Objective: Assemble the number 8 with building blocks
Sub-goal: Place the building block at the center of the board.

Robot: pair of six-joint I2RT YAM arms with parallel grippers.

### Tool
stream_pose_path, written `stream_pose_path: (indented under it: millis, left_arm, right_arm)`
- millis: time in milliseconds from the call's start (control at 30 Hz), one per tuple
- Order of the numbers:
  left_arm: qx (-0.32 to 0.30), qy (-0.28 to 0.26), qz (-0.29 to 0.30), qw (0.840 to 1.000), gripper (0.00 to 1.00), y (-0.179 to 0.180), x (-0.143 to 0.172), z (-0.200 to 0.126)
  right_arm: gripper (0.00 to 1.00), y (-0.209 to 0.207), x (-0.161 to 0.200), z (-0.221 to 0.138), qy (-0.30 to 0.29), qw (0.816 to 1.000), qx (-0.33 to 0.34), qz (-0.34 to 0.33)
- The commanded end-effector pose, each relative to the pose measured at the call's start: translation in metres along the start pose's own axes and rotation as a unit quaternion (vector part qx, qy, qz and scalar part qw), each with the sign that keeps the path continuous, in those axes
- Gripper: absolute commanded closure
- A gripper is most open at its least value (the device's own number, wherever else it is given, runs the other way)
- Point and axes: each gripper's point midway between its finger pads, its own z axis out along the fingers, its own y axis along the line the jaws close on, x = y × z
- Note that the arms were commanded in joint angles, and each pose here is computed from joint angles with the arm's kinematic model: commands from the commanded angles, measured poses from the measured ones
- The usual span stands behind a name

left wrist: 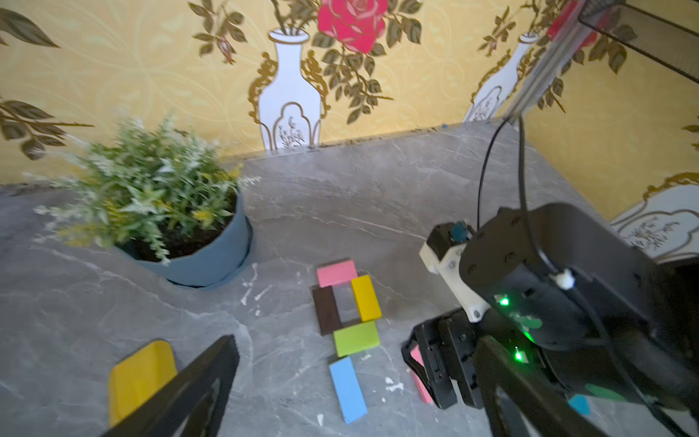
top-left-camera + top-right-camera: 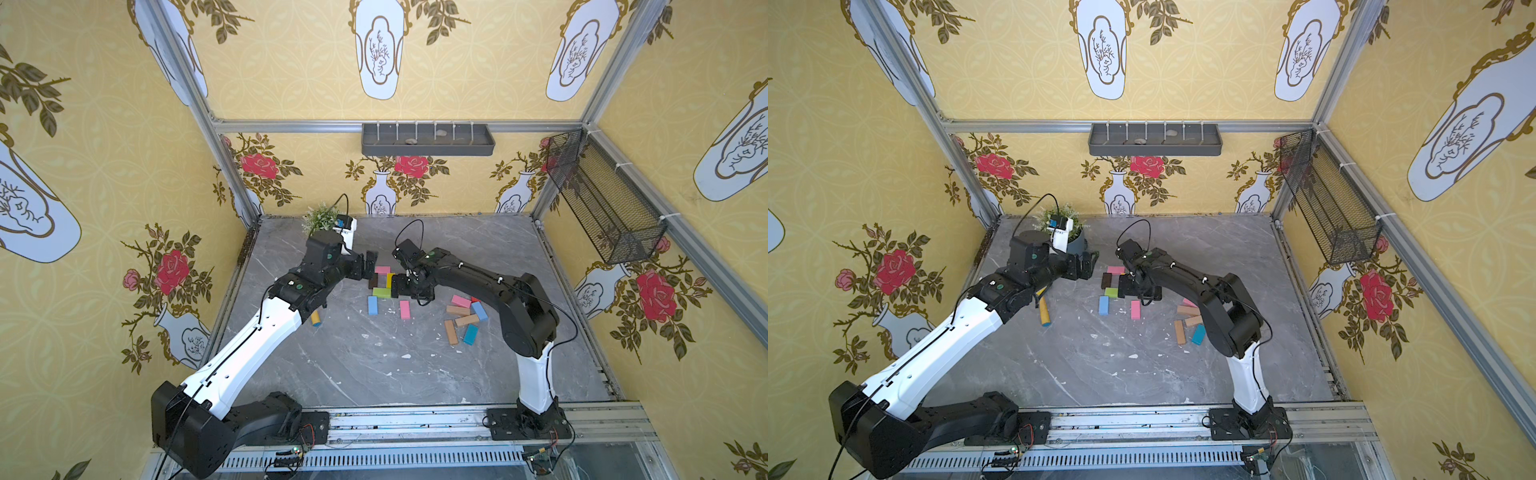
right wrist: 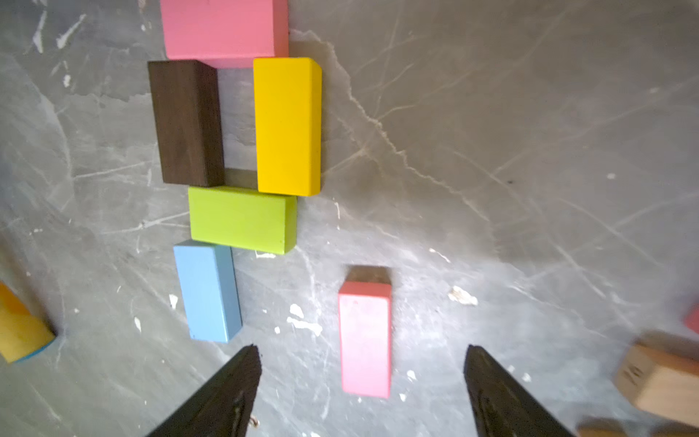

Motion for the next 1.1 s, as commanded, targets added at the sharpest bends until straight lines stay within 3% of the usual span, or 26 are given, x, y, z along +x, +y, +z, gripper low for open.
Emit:
stream_pose_path:
  millis: [0, 200, 367, 533, 900, 1067]
  left_arm:
    - [-0.029, 0.043, 0.0, 0.999, 0.0, -0.011, 0.02, 0.003]
    - [-0.035, 0.099, -0.022, 0.994, 0.01, -0.045, 0.052, 0.02]
    - [-0.041, 0.12, -0.048, 0.991, 0.05, -0.062, 0.07, 0.034]
    - [-0.067, 0.168, -0.057, 0.982, 0.1, -0.074, 0.098, 0.056]
    - [-0.091, 0.238, -0.084, 0.963, 0.19, -0.095, 0.149, 0.098]
    - [-0.111, 0.26, -0.088, 0.955, 0.25, -0.095, 0.167, 0.109]
  right_arm:
    - [0.05, -0.023, -0.012, -0.018, -0.058, 0.998, 0.034, -0.01]
    - [0.03, -0.085, -0.013, -0.053, -0.141, 0.984, 0.11, 0.006]
    - [0.03, -0.156, -0.006, -0.068, -0.165, 0.971, 0.144, 0.099]
    - [0.02, -0.215, 0.003, -0.093, -0.223, 0.945, 0.18, 0.16]
    - [0.02, -0.22, 0.0, -0.143, -0.384, 0.905, 0.096, 0.156]
    - [0.02, -0.212, 0.005, -0.138, -0.399, 0.906, 0.063, 0.129]
